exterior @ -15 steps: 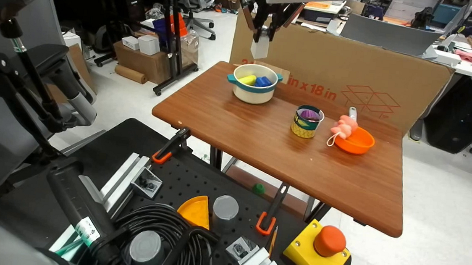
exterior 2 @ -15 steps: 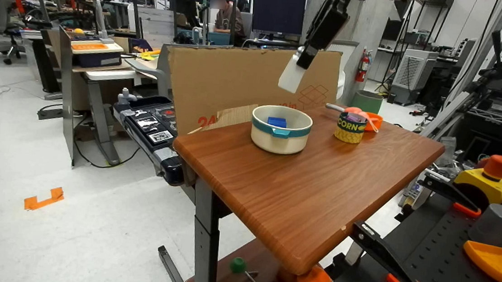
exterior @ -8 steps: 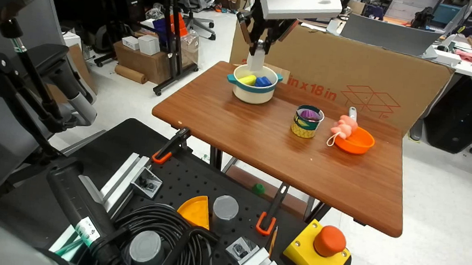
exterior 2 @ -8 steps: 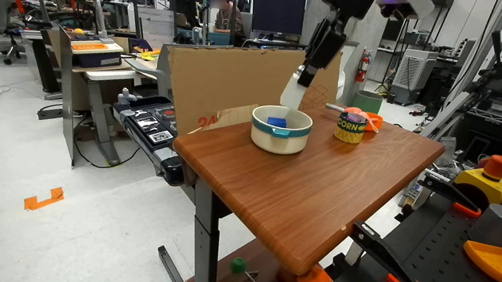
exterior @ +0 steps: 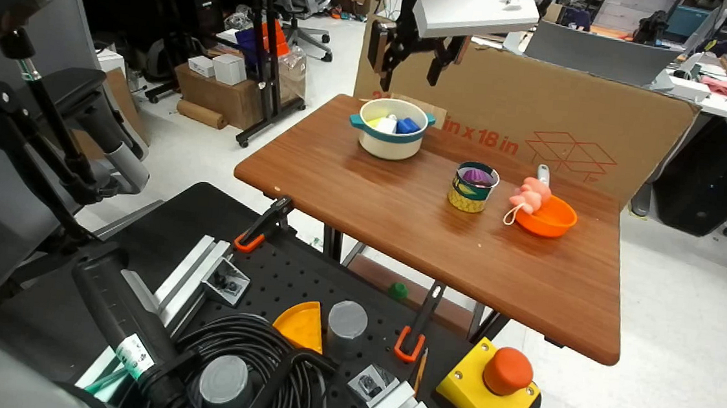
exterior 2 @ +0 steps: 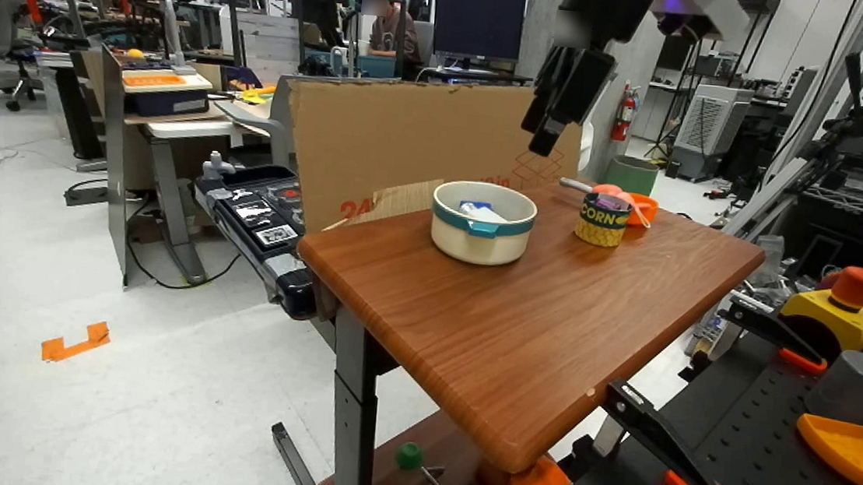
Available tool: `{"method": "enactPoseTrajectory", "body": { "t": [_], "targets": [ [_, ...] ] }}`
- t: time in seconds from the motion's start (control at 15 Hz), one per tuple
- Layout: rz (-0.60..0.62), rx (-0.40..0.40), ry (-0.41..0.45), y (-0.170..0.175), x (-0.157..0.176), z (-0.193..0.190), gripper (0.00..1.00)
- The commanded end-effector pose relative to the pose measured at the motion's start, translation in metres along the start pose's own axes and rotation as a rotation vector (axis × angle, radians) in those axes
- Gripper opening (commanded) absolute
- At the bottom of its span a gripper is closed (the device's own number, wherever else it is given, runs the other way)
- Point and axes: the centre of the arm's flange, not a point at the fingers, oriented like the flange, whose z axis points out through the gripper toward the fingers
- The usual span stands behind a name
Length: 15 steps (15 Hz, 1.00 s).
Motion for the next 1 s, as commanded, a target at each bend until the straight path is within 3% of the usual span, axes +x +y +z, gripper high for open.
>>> {"method": "enactPoseTrajectory", "body": {
  "t": [0.0,0.47,0.93],
  "targets": [
    [-0.023,-0.022,0.015,0.005,-0.007,-0.01,1.0],
    [0.094,-0.093,0.029,0.042,-0.036,-0.034,1.0],
    [0.126,-0.084,-0.112,0.051,-0.068,-0.005,1.0]
  ]
}}
